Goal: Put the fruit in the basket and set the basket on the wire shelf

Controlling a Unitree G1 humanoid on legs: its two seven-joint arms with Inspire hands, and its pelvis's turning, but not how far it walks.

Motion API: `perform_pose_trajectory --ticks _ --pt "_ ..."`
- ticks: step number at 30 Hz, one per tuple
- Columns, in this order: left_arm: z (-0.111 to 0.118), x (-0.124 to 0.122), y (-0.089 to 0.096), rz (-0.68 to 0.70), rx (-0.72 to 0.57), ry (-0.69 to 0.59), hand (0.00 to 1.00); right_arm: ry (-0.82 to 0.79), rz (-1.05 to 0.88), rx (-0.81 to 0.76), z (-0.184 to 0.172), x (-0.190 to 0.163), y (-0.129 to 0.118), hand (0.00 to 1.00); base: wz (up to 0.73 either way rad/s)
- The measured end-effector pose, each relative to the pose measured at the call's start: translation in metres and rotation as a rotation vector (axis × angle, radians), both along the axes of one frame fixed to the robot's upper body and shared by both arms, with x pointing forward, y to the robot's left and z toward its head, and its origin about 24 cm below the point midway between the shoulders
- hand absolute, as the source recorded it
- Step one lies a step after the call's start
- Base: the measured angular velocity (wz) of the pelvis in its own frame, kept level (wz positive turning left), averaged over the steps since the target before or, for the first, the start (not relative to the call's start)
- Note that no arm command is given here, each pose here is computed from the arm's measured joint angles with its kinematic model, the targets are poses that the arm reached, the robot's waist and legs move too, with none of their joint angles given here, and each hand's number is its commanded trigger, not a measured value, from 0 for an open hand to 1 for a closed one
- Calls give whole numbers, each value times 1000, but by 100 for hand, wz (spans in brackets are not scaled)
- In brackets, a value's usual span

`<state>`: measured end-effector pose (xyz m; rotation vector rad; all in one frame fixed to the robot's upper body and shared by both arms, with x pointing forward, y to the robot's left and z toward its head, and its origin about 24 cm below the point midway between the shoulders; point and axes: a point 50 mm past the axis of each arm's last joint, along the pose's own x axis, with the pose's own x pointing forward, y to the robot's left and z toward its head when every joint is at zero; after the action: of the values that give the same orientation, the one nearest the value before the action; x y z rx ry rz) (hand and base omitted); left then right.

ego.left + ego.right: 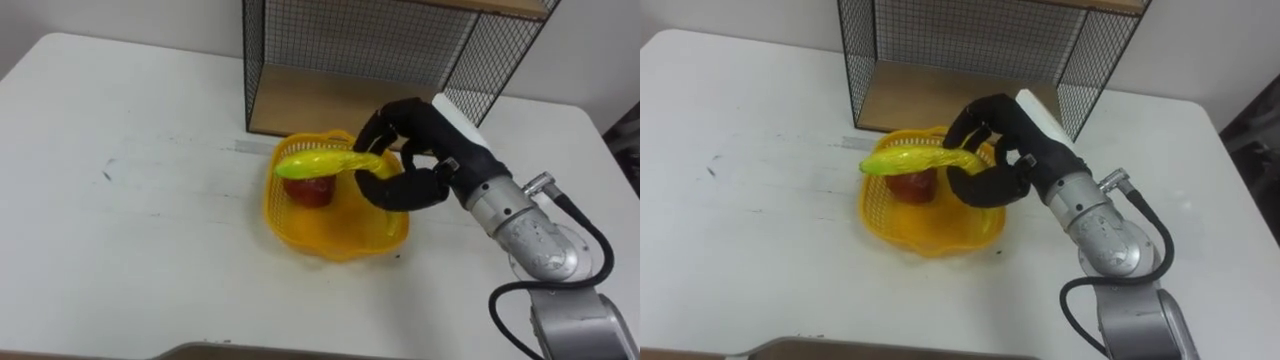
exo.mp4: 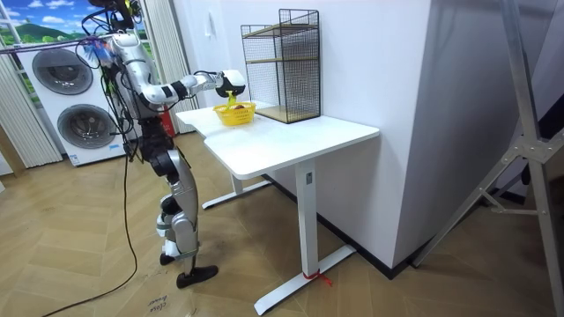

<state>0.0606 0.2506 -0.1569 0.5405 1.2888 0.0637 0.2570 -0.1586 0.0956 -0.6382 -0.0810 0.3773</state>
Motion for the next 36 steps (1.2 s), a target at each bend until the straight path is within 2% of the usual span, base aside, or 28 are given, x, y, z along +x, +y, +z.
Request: perform_pose_trajectory --ticks 19,26,30,32,36 --pt "0 -1 -1 -14 1 4 0 26 -7 26 -6 0 2 0 0" --pt "-1 -5 -1 40 -13 -2 0 49 -15 47 -11 1 0 0 0" --pt "-1 -14 2 165 -12 -27 0 23 -60 72 -9 2 -4 0 0" --pt "-2 -21 4 271 -24 -36 0 21 -88 118 -10 3 -7 0 0" --pt "-2 -36 11 567 -30 -81 0 17 -172 184 -13 5 -20 0 2"
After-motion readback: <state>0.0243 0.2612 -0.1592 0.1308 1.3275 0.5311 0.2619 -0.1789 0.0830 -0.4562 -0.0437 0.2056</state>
